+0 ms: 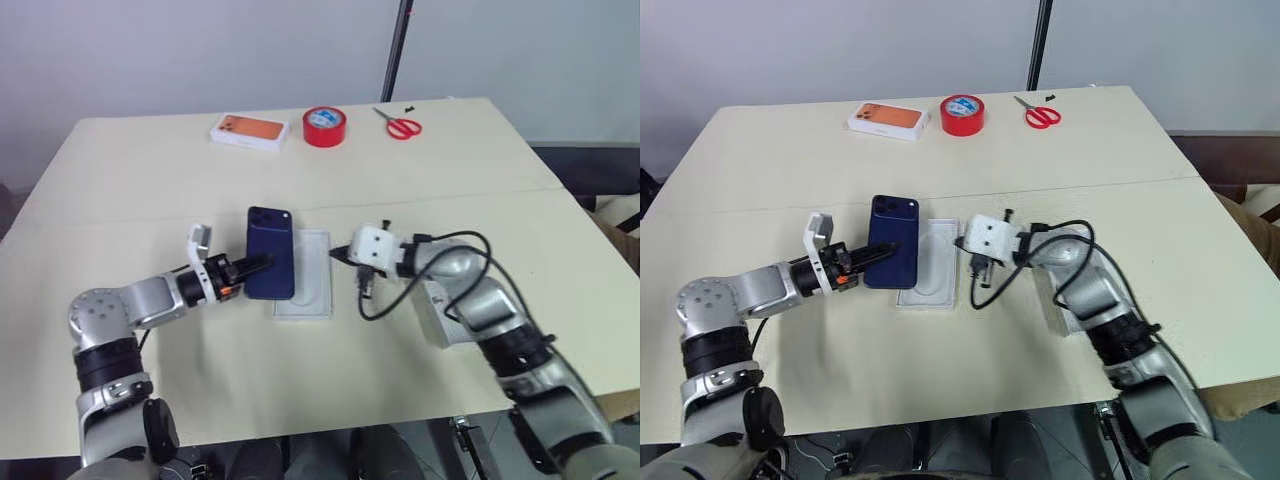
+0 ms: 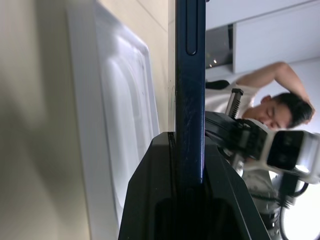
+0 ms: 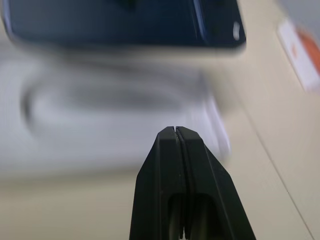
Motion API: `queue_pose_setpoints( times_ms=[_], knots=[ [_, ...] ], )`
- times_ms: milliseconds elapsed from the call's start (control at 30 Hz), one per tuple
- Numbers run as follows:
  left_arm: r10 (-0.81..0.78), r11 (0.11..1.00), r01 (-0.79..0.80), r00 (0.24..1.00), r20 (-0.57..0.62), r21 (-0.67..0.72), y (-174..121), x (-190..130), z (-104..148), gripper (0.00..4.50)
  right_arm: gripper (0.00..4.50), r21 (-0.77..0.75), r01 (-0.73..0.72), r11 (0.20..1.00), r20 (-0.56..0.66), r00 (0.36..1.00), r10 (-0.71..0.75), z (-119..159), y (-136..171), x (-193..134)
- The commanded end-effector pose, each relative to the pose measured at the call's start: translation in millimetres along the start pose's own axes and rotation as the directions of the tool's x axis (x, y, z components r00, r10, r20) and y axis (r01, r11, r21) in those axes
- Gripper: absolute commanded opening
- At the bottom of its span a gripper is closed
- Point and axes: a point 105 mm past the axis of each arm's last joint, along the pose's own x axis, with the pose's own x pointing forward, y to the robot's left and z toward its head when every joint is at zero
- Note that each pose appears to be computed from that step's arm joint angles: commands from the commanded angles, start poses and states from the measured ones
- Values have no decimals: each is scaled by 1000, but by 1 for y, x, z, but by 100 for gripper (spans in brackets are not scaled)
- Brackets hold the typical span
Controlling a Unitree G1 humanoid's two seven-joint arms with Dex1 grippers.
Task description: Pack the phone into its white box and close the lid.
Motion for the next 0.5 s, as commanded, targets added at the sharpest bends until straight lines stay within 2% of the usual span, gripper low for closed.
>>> queue_pose_setpoints(
  times_ms=[33,67,100,133,267,333,367,500],
  knots=[
    [-53,998,52,999,5,40,-10,8,0,0,3,-11,68,998,16,998,-68,10,-13,-15],
    [-48,998,48,999,-2,37,-8,10,-3,0,3,-6,72,997,18,997,-72,11,-12,-16],
    [-47,998,47,999,-10,31,-7,12,-6,99,0,-1,76,997,17,997,-76,11,-11,-17],
    [-42,999,42,999,-20,25,-4,13,-9,127,0,4,78,997,15,997,-78,10,-8,-17],
    [6,999,-5,1000,-31,44,3,13,-11,334,0,18,88,996,11,996,-88,10,-5,-16],
    [11,999,-8,998,-55,46,4,12,-12,424,0,31,97,995,18,995,-97,12,-6,-15],
    [9,999,-7,998,-58,48,3,11,-11,446,0,34,99,994,22,995,-100,12,-6,-14],
    [-4,998,7,999,-53,60,-4,5,1,446,0,44,101,994,28,994,-102,12,-5,-8]
  ],
)
